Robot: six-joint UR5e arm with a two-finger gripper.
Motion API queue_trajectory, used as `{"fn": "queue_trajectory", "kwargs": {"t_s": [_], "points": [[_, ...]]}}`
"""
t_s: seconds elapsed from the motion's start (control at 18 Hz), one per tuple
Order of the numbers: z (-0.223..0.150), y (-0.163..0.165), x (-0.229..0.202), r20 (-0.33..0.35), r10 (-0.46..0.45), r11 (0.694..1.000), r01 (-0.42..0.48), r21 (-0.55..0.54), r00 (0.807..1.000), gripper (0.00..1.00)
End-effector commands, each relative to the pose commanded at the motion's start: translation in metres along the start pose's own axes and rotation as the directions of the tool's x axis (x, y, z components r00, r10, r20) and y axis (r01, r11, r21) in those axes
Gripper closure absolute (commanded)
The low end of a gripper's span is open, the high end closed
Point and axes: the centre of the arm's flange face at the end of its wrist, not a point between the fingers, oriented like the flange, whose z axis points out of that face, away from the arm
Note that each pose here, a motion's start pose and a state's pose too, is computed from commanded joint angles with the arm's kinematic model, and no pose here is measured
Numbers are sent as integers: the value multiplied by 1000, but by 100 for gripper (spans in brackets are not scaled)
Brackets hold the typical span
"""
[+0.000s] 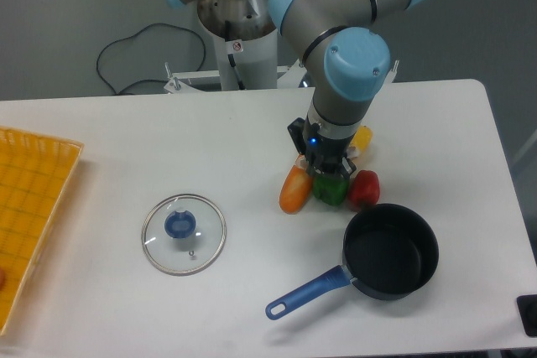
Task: Pick up the toast
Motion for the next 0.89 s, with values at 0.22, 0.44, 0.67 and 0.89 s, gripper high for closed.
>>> {"fn": "queue_trajectory", "kwargs": {"t_s": [0.22, 0.44, 0.67, 0.89], "points": [[-11, 0, 4, 9, 2, 1000, -2, -1, 1000, 100], [-23, -1, 9, 19, 0, 1000, 0, 0, 1000, 100], [-26, 1, 10, 23, -1, 1000, 1, -5, 1000, 100], [-31, 2, 8, 29, 0, 999, 1, -35, 1000, 100]]}}
